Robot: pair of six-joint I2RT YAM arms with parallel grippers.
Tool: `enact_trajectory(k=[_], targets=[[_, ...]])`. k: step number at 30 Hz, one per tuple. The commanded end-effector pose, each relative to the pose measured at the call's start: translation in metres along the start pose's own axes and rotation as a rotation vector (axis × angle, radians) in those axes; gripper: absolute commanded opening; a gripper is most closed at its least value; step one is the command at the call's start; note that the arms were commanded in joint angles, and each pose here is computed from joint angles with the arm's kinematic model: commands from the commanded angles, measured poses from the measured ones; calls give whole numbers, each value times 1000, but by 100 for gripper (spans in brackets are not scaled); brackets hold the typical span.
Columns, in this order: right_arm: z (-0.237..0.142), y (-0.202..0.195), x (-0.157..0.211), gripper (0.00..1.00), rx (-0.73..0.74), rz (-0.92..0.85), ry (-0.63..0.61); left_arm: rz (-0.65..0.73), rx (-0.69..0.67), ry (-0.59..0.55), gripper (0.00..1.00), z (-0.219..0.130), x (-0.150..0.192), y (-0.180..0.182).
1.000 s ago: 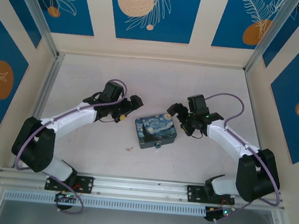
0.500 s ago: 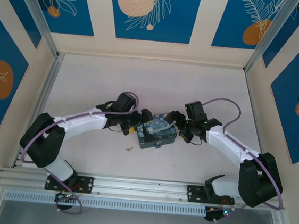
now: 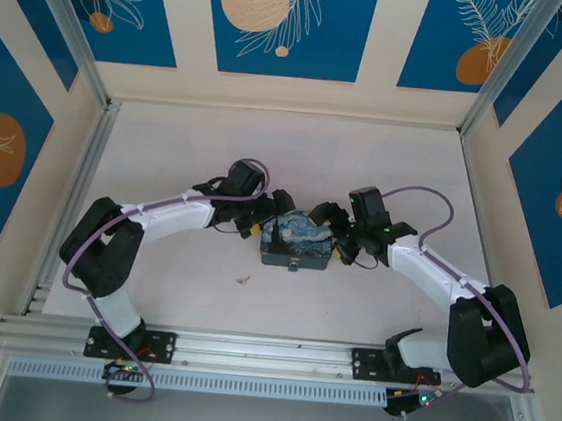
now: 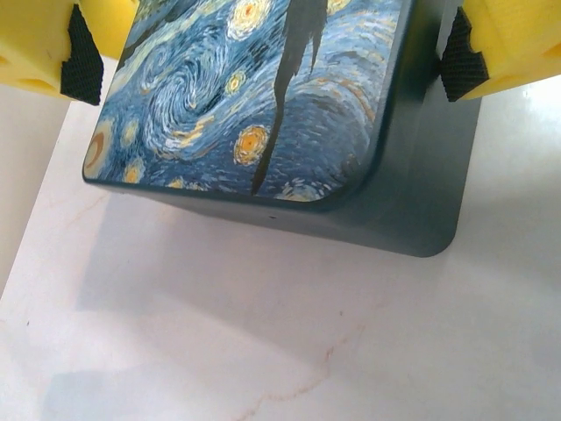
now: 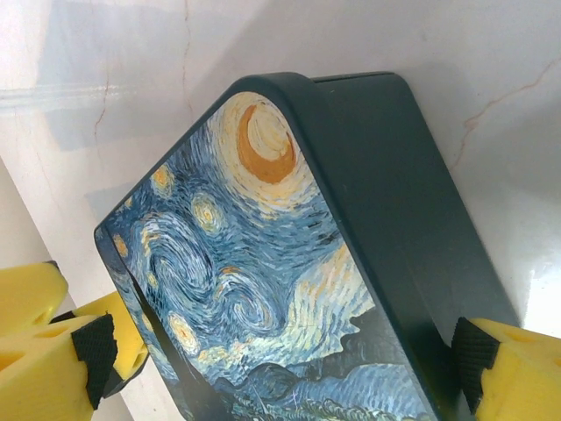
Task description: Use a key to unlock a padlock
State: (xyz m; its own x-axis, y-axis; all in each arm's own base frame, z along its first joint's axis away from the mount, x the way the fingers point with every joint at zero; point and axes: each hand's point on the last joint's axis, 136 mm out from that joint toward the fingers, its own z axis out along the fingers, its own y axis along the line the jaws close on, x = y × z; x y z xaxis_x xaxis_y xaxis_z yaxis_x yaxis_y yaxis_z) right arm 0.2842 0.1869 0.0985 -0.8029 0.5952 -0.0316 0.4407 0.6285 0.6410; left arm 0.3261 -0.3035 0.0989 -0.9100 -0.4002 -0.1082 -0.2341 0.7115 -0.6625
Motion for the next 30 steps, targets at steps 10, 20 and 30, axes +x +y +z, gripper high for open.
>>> enact_trajectory(k=[10, 20, 30], targets=[[9, 26, -13, 99, -56, 67, 9, 12, 45, -43, 100, 3, -22, -17], [12, 33, -25, 100, -67, 86, 9, 9, 39, -47, 100, 6, -22, -13], [-4, 16, -36, 99, -17, 83, -71, 32, 20, -62, 100, 9, -27, -4]])
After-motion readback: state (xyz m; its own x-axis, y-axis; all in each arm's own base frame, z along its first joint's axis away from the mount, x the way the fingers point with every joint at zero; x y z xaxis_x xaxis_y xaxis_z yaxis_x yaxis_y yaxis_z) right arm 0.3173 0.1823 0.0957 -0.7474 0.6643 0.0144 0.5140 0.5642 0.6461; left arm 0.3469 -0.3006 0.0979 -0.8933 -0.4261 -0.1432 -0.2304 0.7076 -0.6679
